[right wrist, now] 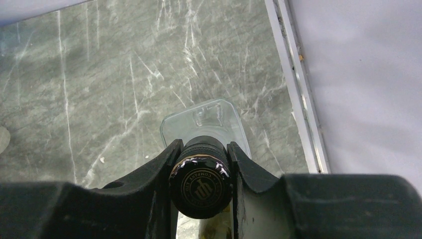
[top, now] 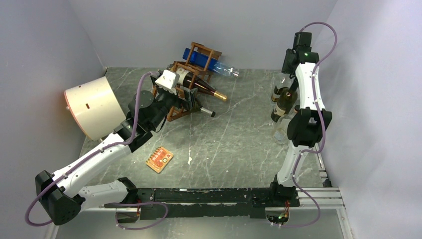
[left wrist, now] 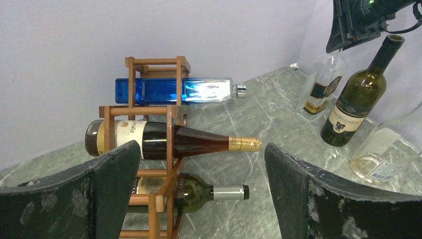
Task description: Take the wine bottle off the wine rack
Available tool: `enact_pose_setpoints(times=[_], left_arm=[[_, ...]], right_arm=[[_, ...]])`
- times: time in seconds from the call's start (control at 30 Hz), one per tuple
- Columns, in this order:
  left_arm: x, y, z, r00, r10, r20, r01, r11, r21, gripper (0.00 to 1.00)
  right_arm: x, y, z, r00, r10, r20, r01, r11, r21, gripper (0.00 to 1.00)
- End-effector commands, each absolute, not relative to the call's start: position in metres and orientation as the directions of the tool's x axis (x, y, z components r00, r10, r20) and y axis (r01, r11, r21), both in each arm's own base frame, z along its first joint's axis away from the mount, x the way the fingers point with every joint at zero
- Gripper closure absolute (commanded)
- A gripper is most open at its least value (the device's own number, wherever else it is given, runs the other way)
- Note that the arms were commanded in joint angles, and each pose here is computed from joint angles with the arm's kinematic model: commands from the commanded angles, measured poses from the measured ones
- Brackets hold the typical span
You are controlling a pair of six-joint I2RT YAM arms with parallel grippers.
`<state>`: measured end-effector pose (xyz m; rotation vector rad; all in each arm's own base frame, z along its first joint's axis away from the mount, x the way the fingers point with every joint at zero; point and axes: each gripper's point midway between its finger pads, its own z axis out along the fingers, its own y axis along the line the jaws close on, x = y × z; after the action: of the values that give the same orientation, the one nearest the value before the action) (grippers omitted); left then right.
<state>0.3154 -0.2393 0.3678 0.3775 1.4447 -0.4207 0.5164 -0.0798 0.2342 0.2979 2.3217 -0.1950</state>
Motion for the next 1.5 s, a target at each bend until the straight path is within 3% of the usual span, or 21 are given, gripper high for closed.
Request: enact_pose_setpoints(times=[0.0,0.33,0.53,0.87,1.1,1.3,1.47], left_arm=[[0.309,-0.241,0.383,0.1,-0.079,-0.992,0.512,0.859,-0.017,0.02],[0.309,-0.242,0.382,0.097,-0.079,-0.992,0.516,0.856,-0.017,0.02],[0.31,-0.243,0.381,0.096,-0.076,-0.993,0.515,0.857,-0.016,0.02],[0.311,-0.246,0.377,0.086,-0.073,-0.994,0.52,0.854,-0.018,0.02],[0.311,-0.244,0.378,0.089,-0.07,-0.994,0.514,0.858,-0.015,0.02],[0.308,-0.235,0.386,0.107,-0.089,-0.99,0.493,0.87,-0.024,0.02],[0.307,-0.227,0.391,0.121,-0.105,-0.987,0.465,0.884,-0.037,0.02]], right_arm=[[0.524,-0.089,0.252,-0.614,0.152,-0.775,0.297,0.954,-0.048,0.97],[0.516,-0.087,0.278,-0.578,0.134,-0.805,0.284,0.958,-0.045,0.47],[0.51,-0.086,0.294,-0.557,0.132,-0.82,0.283,0.958,-0.037,0.27],[0.492,-0.045,0.384,-0.403,0.12,-0.907,0.157,0.986,0.061,0.09],[0.467,0.064,0.416,-0.327,0.12,-0.937,-0.087,0.984,0.156,0.04],[0.431,0.193,0.379,-0.415,0.09,-0.906,-0.335,0.91,0.244,0.04],[0.403,0.248,0.321,-0.521,0.042,-0.853,-0.421,0.856,0.299,0.03]])
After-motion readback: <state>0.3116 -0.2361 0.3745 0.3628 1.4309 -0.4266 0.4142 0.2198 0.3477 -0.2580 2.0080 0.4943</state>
